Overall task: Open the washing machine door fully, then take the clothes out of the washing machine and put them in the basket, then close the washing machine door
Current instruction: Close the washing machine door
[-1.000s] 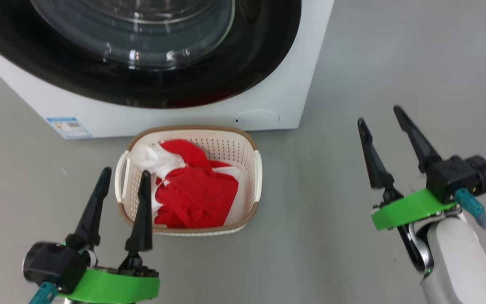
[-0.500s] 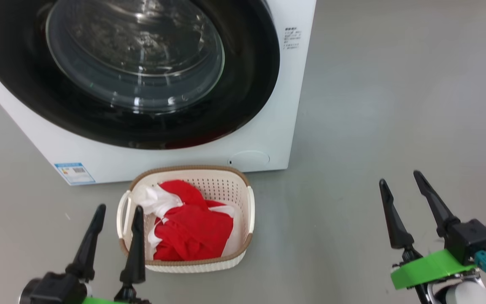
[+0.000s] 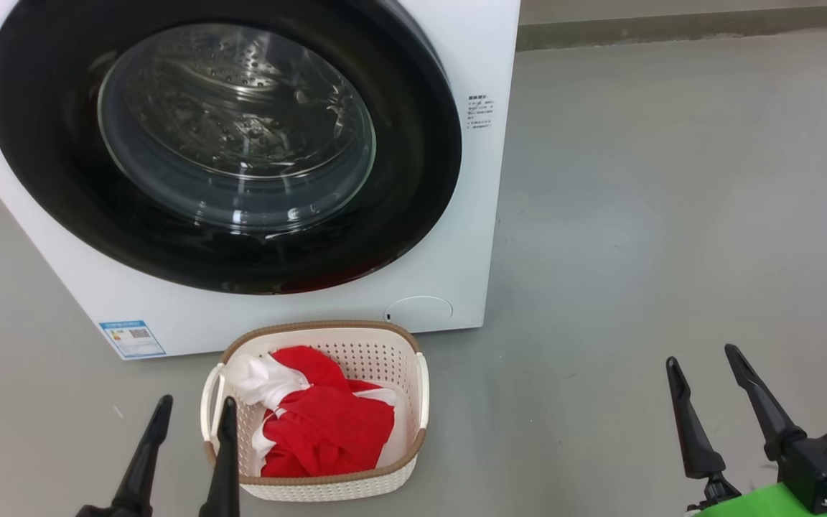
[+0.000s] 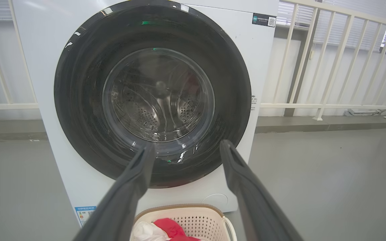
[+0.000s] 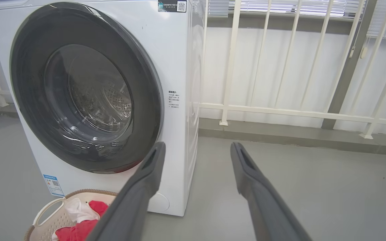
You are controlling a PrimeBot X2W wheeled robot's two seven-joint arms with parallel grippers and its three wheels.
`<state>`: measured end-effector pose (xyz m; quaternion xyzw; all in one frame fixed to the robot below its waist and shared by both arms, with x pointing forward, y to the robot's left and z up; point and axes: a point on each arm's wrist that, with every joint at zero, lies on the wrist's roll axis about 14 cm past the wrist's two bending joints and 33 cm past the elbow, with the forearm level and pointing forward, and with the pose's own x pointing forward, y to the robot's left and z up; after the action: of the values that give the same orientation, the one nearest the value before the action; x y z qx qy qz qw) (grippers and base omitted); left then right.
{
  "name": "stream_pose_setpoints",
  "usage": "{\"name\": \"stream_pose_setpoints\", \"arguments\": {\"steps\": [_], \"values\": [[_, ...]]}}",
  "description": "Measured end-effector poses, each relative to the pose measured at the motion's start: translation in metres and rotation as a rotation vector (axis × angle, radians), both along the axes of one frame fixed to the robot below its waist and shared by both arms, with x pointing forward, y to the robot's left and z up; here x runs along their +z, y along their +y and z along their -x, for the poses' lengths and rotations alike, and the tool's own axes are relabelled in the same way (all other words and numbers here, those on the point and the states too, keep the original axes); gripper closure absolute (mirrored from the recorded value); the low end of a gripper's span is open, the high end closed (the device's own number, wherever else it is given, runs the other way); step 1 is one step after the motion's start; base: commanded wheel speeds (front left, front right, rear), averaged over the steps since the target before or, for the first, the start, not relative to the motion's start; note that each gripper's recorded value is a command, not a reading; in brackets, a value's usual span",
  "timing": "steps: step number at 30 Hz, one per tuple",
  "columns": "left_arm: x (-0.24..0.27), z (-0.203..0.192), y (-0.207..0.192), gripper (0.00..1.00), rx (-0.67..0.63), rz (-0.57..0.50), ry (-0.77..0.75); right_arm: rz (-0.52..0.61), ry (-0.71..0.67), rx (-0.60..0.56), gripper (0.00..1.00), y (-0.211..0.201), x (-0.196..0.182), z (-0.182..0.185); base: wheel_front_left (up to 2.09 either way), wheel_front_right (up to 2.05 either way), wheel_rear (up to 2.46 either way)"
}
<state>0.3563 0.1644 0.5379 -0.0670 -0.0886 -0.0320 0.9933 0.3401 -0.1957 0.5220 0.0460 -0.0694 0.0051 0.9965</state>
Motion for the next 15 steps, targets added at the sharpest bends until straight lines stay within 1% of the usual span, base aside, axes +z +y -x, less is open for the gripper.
{"name": "stream_pose_setpoints", "arguments": {"steps": [3, 9, 15], "values": [[-0.0003, 0.0014, 0.0009, 0.0, 0.003, -0.017, 0.0, 0.0, 0.002, -0.014, 0.0, -0.0041, -0.0008, 0.0049, 0.0, 0.0, 0.0], [-0.0062, 0.0059, 0.0036, 0.0, 0.016, -0.019, 0.019, 0.001, -0.011, -0.023, 0.0, -0.0068, 0.0033, 0.0064, 0.0, 0.0, 0.0], [-0.0052, 0.0078, 0.0052, 0.0, 0.021, -0.019, 0.016, 0.0, 0.001, -0.019, 0.0, -0.0054, -0.0002, 0.0094, 0.0, 0.0, 0.0]]}}
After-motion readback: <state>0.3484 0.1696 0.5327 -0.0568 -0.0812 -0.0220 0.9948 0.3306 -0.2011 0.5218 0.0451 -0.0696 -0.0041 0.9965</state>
